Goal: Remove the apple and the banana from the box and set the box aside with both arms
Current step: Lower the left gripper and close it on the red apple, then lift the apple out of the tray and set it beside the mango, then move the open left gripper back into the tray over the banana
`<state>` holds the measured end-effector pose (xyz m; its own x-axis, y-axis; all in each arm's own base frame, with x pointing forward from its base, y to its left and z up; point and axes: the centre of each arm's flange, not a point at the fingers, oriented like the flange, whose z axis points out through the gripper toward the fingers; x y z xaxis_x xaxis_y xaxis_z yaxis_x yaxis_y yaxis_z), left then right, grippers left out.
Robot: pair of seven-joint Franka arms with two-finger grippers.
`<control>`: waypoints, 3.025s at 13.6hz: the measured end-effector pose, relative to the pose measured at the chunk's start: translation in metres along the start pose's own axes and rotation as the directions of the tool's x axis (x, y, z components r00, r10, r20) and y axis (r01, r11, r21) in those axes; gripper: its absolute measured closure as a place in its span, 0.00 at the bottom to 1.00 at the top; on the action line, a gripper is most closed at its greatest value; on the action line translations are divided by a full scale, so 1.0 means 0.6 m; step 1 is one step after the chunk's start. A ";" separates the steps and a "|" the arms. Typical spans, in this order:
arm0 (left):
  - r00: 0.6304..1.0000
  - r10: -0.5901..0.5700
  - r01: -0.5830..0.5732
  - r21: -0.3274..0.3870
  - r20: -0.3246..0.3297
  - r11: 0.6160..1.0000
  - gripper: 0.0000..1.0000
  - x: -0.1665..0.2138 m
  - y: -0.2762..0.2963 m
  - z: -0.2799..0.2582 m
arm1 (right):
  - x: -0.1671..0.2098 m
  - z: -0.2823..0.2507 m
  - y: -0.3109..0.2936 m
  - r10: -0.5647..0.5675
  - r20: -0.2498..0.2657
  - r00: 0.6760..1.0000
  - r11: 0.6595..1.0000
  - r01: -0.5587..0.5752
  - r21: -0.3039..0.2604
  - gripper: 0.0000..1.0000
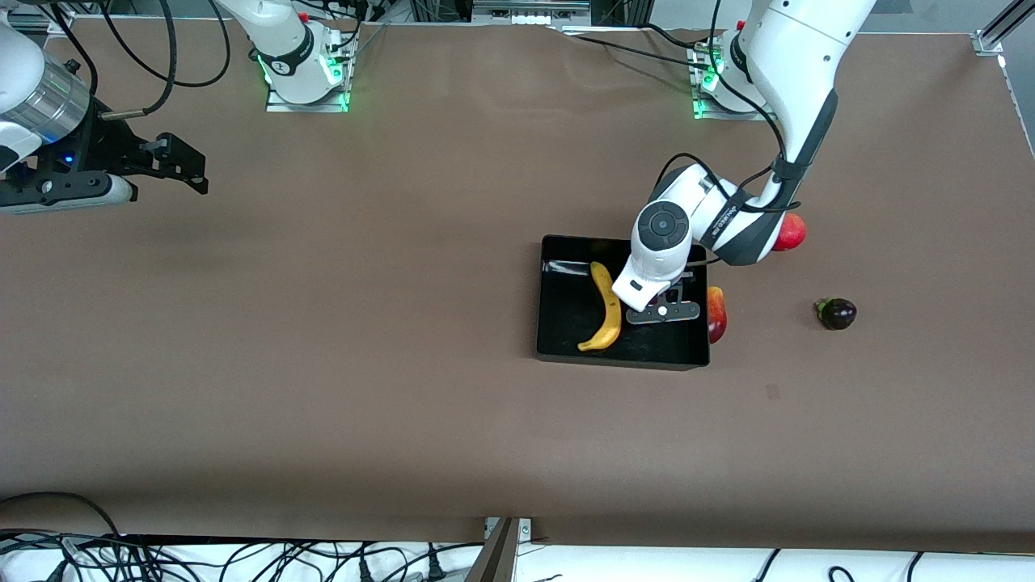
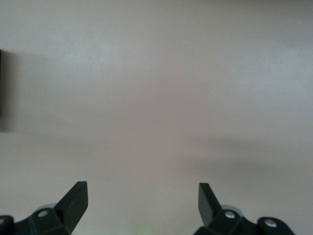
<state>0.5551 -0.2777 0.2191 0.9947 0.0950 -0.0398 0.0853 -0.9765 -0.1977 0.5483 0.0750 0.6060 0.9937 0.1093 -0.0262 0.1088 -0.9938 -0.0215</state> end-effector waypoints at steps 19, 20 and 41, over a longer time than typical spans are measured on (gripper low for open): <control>0.949 0.291 -0.274 -0.143 0.119 0.951 0.30 -0.025 -0.386 0.106 | 0.000 0.000 0.000 0.000 -0.001 1.000 1.000 0.000 0.000 0.00; 0.949 0.292 -0.274 -0.143 0.119 0.951 0.30 -0.025 -0.385 0.106 | 0.000 0.000 0.000 0.000 -0.001 1.000 1.000 0.000 0.000 0.00; 0.957 0.277 -0.265 -0.123 0.084 0.956 0.00 0.074 -0.257 -0.280 | 0.000 0.000 0.000 0.000 -0.001 1.000 1.000 0.000 0.000 0.00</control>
<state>0.5959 -0.1555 0.4122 0.9710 -0.1628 -0.1753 -0.1753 -0.9828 -0.0584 0.5485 0.0749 0.6061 0.9937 0.1094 -0.0250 0.1088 -0.9938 -0.0215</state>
